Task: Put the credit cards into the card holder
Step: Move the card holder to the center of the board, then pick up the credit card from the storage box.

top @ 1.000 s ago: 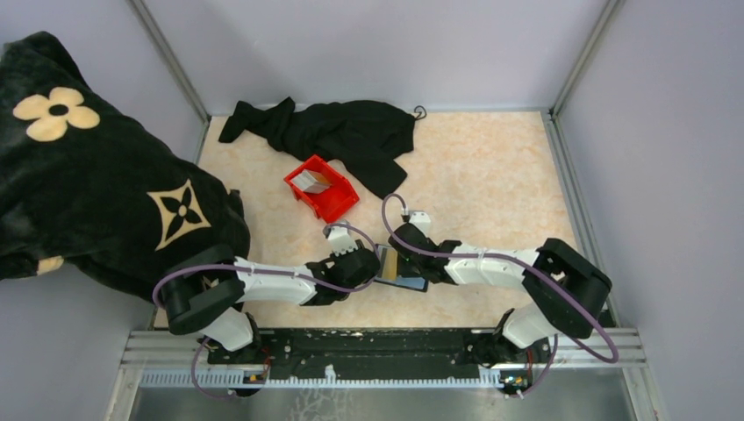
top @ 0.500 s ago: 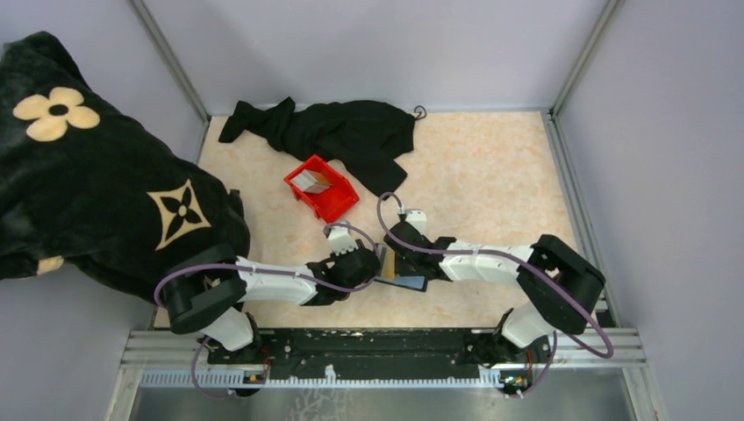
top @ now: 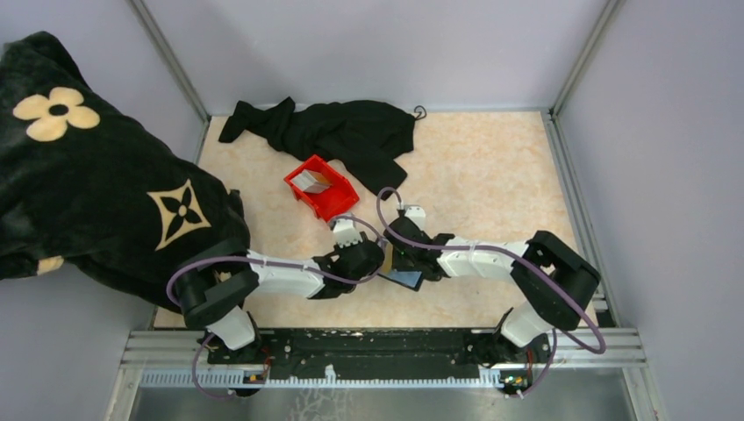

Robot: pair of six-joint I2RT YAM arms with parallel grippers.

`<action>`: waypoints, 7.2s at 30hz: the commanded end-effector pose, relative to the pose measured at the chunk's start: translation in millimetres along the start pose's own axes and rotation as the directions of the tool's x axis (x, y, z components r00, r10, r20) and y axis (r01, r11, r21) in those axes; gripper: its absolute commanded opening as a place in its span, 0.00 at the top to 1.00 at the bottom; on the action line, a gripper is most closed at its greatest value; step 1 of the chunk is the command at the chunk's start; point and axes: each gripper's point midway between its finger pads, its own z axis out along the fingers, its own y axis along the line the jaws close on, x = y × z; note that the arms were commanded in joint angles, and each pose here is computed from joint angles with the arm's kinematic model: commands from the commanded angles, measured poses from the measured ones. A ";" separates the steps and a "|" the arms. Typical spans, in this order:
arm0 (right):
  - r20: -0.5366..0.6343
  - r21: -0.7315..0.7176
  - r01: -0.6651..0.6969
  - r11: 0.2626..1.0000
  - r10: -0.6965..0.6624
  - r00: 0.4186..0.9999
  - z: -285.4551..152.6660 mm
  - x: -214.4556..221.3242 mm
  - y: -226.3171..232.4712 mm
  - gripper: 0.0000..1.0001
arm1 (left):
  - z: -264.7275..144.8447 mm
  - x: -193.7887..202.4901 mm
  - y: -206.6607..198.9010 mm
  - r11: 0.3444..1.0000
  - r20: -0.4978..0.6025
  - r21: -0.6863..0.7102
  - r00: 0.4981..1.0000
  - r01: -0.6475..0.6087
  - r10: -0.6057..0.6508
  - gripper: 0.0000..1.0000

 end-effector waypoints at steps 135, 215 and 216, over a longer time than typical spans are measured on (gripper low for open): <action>0.272 -0.465 0.477 0.746 -0.392 0.879 115.3 -230.9 229.6 0.58 | 16.2 -178.1 171.7 0.865 0.232 -0.267 0.900 0.425 -0.370 0.18; 0.411 -0.315 0.513 0.799 -0.372 0.832 50.4 -278.3 214.7 0.92 | 32.1 -162.2 177.5 0.872 0.154 -0.304 0.923 0.383 -0.352 0.20; 0.418 -0.290 0.519 0.804 -0.382 0.824 50.9 -280.6 211.3 0.93 | 31.7 -162.2 177.3 0.873 0.152 -0.304 0.924 0.381 -0.350 0.20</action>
